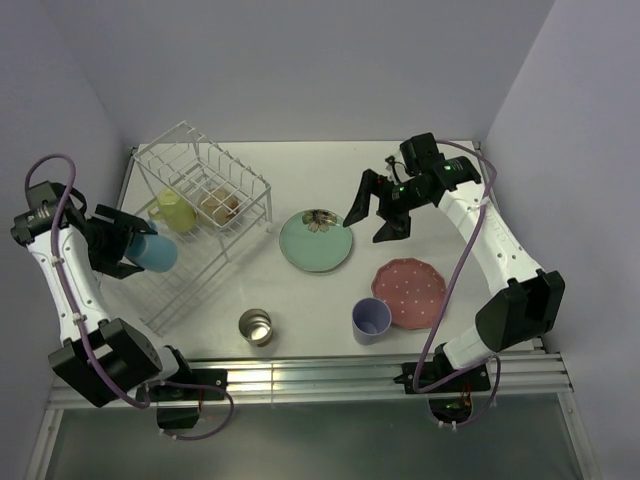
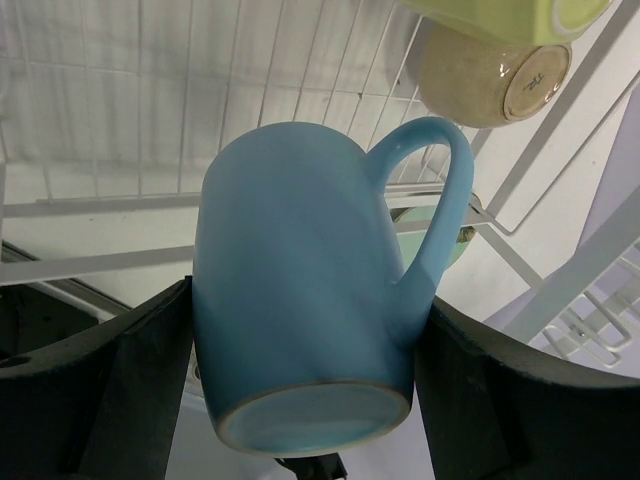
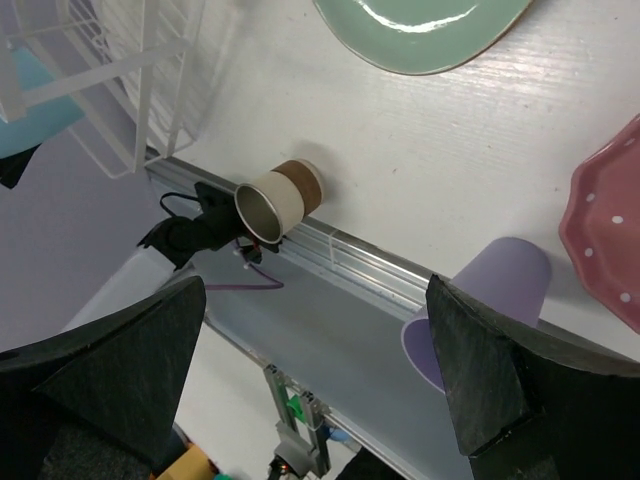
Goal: Load the mixed dishes into the dish rack
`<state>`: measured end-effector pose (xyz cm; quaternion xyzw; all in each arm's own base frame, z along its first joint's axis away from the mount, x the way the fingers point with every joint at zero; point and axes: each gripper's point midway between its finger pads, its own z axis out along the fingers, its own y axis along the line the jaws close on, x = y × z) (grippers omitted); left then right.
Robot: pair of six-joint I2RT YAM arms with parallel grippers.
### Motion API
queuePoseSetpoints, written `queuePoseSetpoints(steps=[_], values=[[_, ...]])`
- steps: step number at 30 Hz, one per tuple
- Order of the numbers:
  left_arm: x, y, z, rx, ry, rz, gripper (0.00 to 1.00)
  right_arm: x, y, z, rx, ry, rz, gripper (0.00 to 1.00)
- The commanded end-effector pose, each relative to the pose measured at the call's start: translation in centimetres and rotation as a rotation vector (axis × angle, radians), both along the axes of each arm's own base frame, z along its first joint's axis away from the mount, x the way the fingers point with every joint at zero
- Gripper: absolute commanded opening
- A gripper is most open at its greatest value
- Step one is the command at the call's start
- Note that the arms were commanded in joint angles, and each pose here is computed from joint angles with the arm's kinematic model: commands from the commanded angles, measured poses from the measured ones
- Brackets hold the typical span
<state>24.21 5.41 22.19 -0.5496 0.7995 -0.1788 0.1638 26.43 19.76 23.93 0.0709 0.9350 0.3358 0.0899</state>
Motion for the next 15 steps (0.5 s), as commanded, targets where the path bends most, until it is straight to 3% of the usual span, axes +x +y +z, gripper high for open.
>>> queuePoseSetpoints(steps=[1, 15], values=[[2.5, -0.3, 0.7, 0.029, -0.107, -0.01, 0.0, -1.0, -1.1, 0.5, -0.04, -0.044, 0.0, 0.98], [6.9, -2.0, -4.4, 0.043, -0.034, -0.044, 0.0, -3.7, -3.8, -0.6, -0.157, -0.057, -0.031, 0.98]])
